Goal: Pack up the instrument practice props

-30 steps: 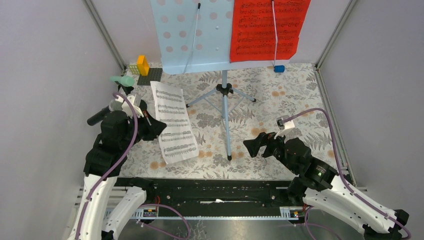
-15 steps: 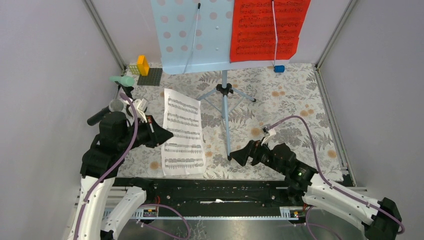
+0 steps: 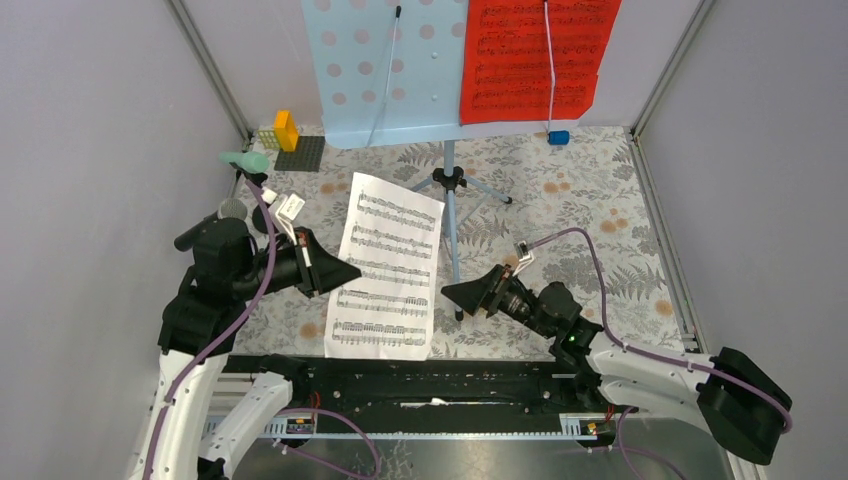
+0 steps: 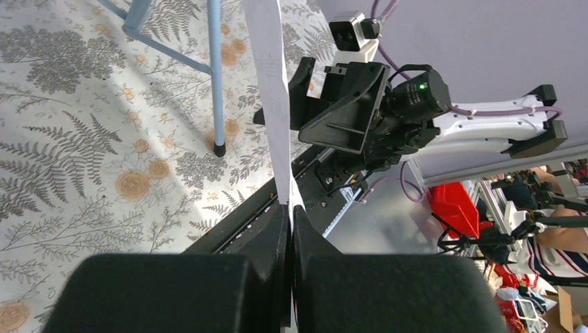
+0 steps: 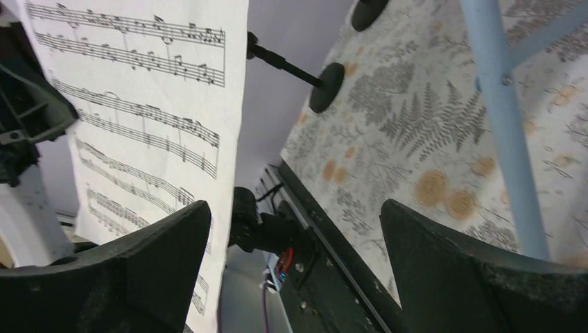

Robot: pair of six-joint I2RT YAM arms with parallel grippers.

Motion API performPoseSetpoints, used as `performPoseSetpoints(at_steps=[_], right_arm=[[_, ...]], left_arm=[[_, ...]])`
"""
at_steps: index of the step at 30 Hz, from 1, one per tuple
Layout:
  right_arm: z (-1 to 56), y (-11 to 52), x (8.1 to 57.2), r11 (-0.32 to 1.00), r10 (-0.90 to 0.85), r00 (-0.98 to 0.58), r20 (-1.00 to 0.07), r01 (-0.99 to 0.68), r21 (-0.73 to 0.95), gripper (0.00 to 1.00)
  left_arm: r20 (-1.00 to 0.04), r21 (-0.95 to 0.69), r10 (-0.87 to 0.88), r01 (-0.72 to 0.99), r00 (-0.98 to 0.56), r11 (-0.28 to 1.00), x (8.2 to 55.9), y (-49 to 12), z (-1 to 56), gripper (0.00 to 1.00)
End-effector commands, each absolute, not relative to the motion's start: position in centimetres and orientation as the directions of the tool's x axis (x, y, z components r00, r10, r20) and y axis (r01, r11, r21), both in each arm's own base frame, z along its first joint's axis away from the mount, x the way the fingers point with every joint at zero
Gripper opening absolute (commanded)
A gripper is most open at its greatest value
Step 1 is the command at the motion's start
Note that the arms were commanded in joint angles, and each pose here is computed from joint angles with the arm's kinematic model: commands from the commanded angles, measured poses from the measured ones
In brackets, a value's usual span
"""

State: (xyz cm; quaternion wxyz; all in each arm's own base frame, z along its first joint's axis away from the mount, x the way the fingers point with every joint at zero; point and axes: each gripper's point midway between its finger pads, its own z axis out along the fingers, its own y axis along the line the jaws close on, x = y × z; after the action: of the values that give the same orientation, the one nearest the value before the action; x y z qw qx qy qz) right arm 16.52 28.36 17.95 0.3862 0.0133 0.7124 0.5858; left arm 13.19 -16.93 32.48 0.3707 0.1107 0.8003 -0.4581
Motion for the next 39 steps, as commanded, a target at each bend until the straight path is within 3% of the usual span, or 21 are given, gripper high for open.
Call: performPoseSetpoints(at_steps=[1, 6, 15, 22, 26, 30, 34, 36, 39], right_arm=[[23.9, 29.0, 16.6, 0.122, 0.571, -0.663, -0.485, -0.516, 0.848, 1.00], [24.9, 30.2, 16.1, 0.046, 0.547, -0.697, -0.464, -0.528, 0.848, 0.99], [26.7, 32.0, 15.8, -0.111, 0.525, -0.751, -0.402, -0.528, 0.842, 0.89], [28.8, 33.2, 15.5, -0.225, 0.503, -0.778, -0.377, -0.539, 0.811, 0.64], [29.0, 33.6, 15.4, -0.232, 0.488, -0.777, -0.397, -0.554, 0.800, 0.39], [27.3, 33.6, 15.9, -0.141, 0.489, -0.753, -0.441, -0.567, 0.812, 0.19], [24.3, 33.3, 17.0, 0.048, 0.475, -0.717, -0.510, -0.558, 0.829, 0.03], [23.2, 32.9, 17.7, 0.152, 0.465, -0.698, -0.545, -0.543, 0.826, 0.00], [21.1, 31.3, 19.0, 0.348, 0.447, -0.663, -0.600, -0.489, 0.800, 0.00]], left_arm=[[-0.746, -0.637, -0.172, 0.615, -0.643, 0.464, 12.4, -17.8, 35.7, 0.00], [-0.751, -0.640, -0.189, 0.628, -0.632, 0.444, 12.4, -18.0, 36.2, 0.00], [-0.742, -0.650, -0.186, 0.622, -0.645, 0.436, 12.7, -18.2, 35.6, 0.00], [-0.730, -0.658, -0.184, 0.603, -0.659, 0.452, 13.1, -18.2, 34.5, 0.00], [-0.728, -0.656, -0.184, 0.594, -0.660, 0.466, 13.3, -18.1, 33.8, 0.00], [-0.731, -0.649, -0.185, 0.586, -0.657, 0.485, 13.8, -17.9, 33.2, 0.00], [-0.729, -0.645, -0.190, 0.567, -0.658, 0.511, 14.5, -17.7, 32.4, 0.06], [-0.723, -0.649, -0.192, 0.557, -0.664, 0.518, 14.8, -17.8, 31.8, 0.25], [-0.717, -0.653, -0.198, 0.544, -0.668, 0.527, 15.3, -17.8, 31.2, 0.44]])
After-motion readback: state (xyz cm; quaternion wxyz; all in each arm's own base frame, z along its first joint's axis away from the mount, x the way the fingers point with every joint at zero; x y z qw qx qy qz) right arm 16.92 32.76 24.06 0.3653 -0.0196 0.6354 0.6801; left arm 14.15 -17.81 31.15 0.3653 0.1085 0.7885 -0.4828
